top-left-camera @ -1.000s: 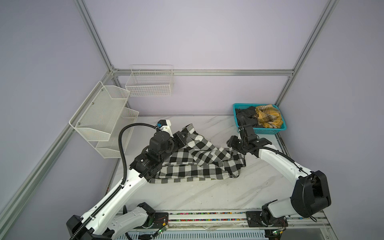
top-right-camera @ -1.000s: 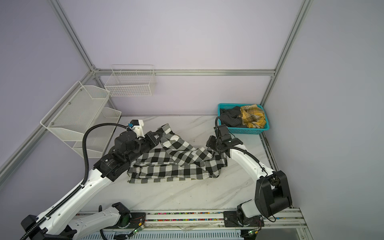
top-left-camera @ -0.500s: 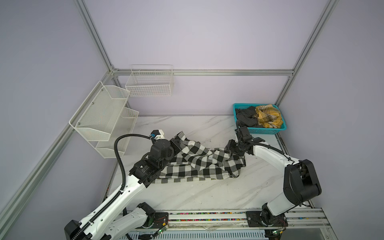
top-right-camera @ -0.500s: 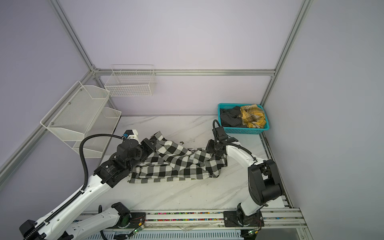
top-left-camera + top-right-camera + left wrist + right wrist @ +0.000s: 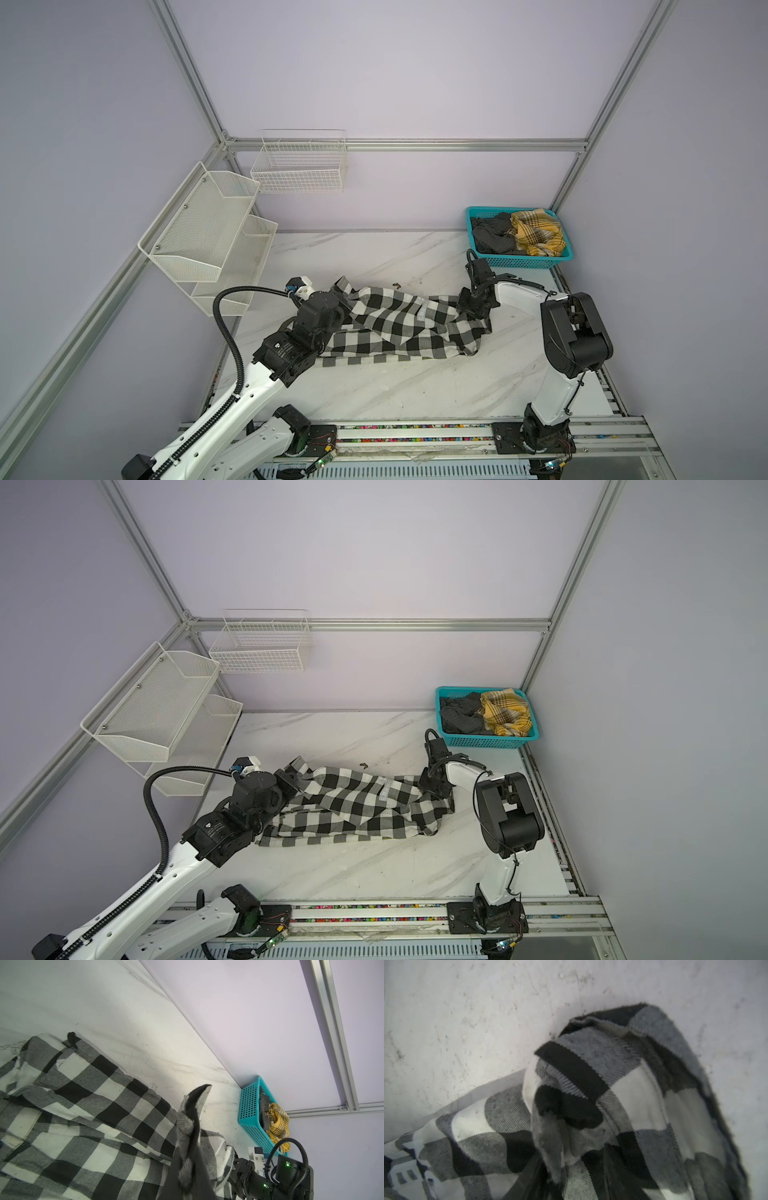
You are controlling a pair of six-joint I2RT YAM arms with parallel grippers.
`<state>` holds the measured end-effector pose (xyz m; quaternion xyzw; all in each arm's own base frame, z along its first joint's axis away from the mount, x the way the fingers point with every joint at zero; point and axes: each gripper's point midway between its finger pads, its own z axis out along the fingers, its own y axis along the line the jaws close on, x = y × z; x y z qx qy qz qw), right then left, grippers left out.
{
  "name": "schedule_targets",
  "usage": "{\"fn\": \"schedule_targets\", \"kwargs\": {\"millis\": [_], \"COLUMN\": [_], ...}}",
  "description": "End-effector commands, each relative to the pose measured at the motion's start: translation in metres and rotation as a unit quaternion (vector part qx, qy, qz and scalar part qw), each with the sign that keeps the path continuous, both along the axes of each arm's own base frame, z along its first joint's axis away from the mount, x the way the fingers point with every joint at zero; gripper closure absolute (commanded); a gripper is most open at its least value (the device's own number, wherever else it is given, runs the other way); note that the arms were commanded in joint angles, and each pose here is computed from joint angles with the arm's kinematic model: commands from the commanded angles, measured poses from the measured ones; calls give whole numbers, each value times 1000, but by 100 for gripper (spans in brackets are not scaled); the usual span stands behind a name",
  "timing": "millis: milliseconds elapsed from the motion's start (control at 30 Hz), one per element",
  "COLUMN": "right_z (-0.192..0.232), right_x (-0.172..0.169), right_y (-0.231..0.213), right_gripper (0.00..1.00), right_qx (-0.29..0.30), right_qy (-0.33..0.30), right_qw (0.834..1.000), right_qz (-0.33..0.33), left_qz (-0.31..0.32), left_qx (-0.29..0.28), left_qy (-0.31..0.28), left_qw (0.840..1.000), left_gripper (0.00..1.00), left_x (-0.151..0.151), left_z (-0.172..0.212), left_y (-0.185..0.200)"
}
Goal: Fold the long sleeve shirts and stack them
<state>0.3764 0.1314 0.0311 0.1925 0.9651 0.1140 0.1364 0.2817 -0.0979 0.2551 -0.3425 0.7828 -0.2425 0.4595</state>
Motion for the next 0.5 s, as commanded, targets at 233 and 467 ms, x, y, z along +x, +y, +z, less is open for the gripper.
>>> {"fn": "schedule_targets", "kwargs": {"millis": [233, 467], "right_z": [-5, -6], "right_x": [5, -1], "right_y": [0, -1], "right_gripper": [60, 57], "right_qx": [-31, -34], "right_qy": [30, 40], "right_qw": [998, 997], "right_qz": [38, 49], "left_qz": [115, 116], "left_qx": [112, 149], "left_qy": [38, 82], "left_qw": [986, 979], "left_gripper": [100, 100], "left_x": [-10, 6], "left_z": [-71, -105], "left_y": [54, 59]}}
